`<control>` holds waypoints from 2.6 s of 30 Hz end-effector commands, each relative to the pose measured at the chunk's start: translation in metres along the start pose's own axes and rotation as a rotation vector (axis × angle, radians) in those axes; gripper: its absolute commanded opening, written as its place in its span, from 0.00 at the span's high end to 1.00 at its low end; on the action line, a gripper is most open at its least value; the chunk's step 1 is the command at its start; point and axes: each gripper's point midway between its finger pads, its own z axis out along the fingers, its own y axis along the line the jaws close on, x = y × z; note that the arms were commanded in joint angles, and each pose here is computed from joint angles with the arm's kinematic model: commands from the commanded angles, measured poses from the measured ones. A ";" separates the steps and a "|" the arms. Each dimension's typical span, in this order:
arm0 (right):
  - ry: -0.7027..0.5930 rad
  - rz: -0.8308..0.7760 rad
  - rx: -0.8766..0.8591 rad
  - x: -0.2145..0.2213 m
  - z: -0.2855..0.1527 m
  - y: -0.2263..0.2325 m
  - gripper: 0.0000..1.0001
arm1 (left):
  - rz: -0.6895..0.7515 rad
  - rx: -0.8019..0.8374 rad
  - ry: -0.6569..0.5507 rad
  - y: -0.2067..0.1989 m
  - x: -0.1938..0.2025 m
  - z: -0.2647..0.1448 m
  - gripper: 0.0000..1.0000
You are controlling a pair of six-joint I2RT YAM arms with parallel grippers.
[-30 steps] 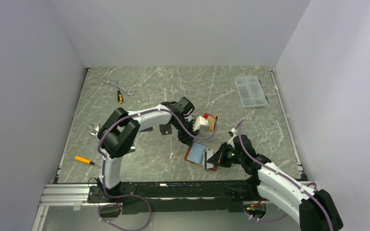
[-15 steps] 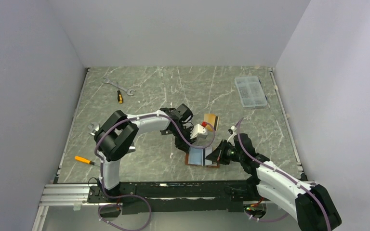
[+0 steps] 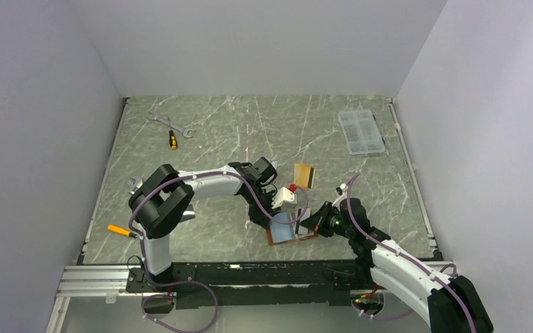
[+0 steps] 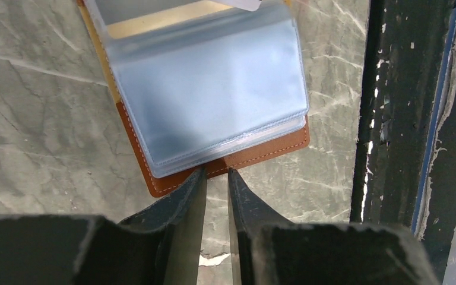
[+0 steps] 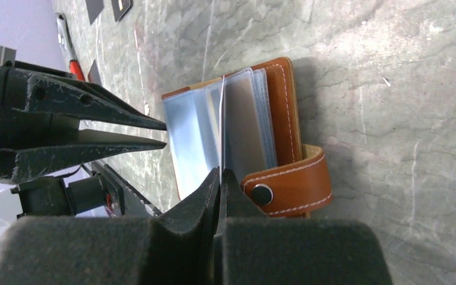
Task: Put the credit cards into the card holder
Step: Turn over the card slot in the card holder, then insert the credit card into the card holder.
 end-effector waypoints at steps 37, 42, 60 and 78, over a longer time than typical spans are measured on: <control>-0.043 0.008 -0.110 0.003 0.005 0.003 1.00 | 0.106 -0.118 0.165 -0.032 0.027 0.023 0.77; -0.053 0.003 -0.113 0.005 0.004 -0.002 1.00 | 0.103 -0.124 0.170 -0.030 0.025 0.023 0.79; -0.048 -0.026 -0.049 0.013 0.008 -0.025 1.00 | 0.105 -0.144 0.186 -0.026 0.027 0.024 0.88; -0.001 -0.048 -0.019 0.030 0.012 -0.028 1.00 | 0.108 -0.153 0.196 -0.024 0.029 0.023 0.90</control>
